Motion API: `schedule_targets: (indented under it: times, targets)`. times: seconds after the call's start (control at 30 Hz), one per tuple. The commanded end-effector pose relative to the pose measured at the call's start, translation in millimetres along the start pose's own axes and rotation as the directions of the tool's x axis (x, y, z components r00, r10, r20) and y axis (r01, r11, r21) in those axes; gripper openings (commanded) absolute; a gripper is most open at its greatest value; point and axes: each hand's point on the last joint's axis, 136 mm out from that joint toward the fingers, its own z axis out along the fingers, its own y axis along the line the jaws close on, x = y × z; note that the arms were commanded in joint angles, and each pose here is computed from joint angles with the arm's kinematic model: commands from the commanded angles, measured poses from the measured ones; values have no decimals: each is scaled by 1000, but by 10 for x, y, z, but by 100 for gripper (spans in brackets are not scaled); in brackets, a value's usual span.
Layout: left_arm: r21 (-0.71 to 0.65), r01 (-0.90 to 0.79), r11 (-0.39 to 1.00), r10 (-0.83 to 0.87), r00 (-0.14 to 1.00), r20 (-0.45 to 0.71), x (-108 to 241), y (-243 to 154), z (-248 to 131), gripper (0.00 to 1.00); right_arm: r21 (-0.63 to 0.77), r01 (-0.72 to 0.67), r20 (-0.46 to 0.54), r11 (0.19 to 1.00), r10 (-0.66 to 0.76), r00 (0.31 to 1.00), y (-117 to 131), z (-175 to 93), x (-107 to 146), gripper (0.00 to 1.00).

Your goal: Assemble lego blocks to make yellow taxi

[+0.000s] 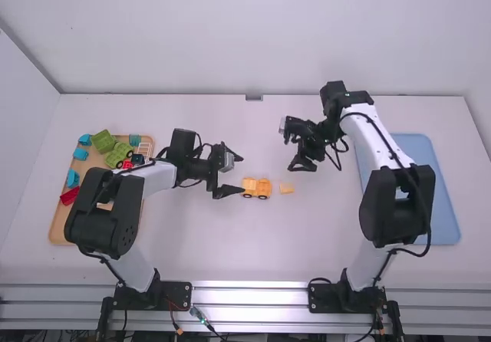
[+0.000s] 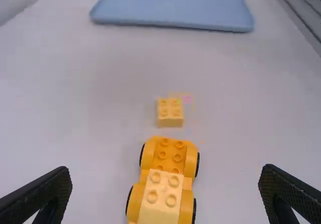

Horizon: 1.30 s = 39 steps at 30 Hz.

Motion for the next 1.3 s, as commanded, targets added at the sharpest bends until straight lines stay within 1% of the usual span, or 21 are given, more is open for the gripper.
schedule_targets:
  times: [0.0, 0.03, 0.07, 0.1, 0.23, 0.3, 0.4, 0.43, 0.5, 0.6, 0.63, 0.67, 0.83, 0.87, 0.93, 1.0, 1.17, 1.27]
  targets:
    - [54, -169, 984, 165, 984, 71, -35, -101, 56, 99, -32, 252, 240, 967, -237, 941, 215, 113, -141, 99]
    - [57, -163, 985, 160, 985, 65, 18, -97, 82, 99, -32, 277, 241, 960, -261, 935, 262, 238, 4, 99]
    - [57, -164, 985, 160, 985, 64, 24, -94, 88, 99, -30, 283, 240, 959, -268, 933, 269, 268, 37, 99]
    - [62, -158, 985, 154, 986, 64, 61, -90, 116, 99, -23, 296, 239, 955, -282, 929, 294, 371, 142, 99]
    - [73, -120, 990, 116, 992, 59, 156, -83, 157, 99, -13, 295, 242, 955, -284, 928, 381, 616, 355, 99]
    - [75, -116, 990, 111, 992, 57, 176, -86, 164, 99, 8, 272, 258, 962, -265, 929, 364, 660, 400, 99]
    - [80, -94, 992, 89, 994, 58, 180, -94, 167, 99, 77, 207, 286, 975, -221, 932, 261, 741, 532, 99]
    - [79, -93, 992, 89, 994, 59, 179, -92, 166, 99, 79, 205, 288, 976, -219, 932, 259, 745, 538, 99]
    - [88, -90, 992, 84, 994, 77, 149, -109, 163, 99, 100, 168, 311, 981, -191, 931, 216, 828, 633, 100]
    - [96, -87, 992, 78, 993, 90, 126, -125, 161, 99, 92, 132, 331, 987, -155, 931, 194, 903, 722, 98]
    - [99, -87, 991, 77, 992, 95, 119, -130, 160, 99, 85, 121, 341, 989, -143, 929, 191, 935, 762, 95]
    - [100, -87, 991, 78, 992, 97, 115, -132, 159, 99, 79, 115, 351, 990, -135, 927, 191, 958, 790, 95]
    - [103, -56, 993, 46, 994, 95, 114, -132, 159, 99, 56, 121, 399, 991, -133, 907, 134, 989, 865, 92]
    - [103, -44, 994, 35, 995, 92, 116, -129, 159, 99, 51, 133, 403, 990, -142, 904, 125, 993, 872, 89]
    - [107, -32, 994, 23, 996, 86, 129, -144, 159, 99, 32, 144, 405, 989, -144, 903, 104, 1014, 893, 75]
    - [110, -26, 994, 17, 996, 85, 134, -152, 157, 99, 19, 141, 407, 990, -136, 903, 97, 1030, 902, 74]
    - [112, -19, 993, 9, 997, 82, 146, -169, 158, 99, -8, 144, 409, 990, -128, 903, 44, 1133, 902, 63]
    - [112, -17, 994, 8, 997, 82, 148, -170, 157, 99, -14, 141, 402, 990, -123, 907, 47, 1159, 929, 62]
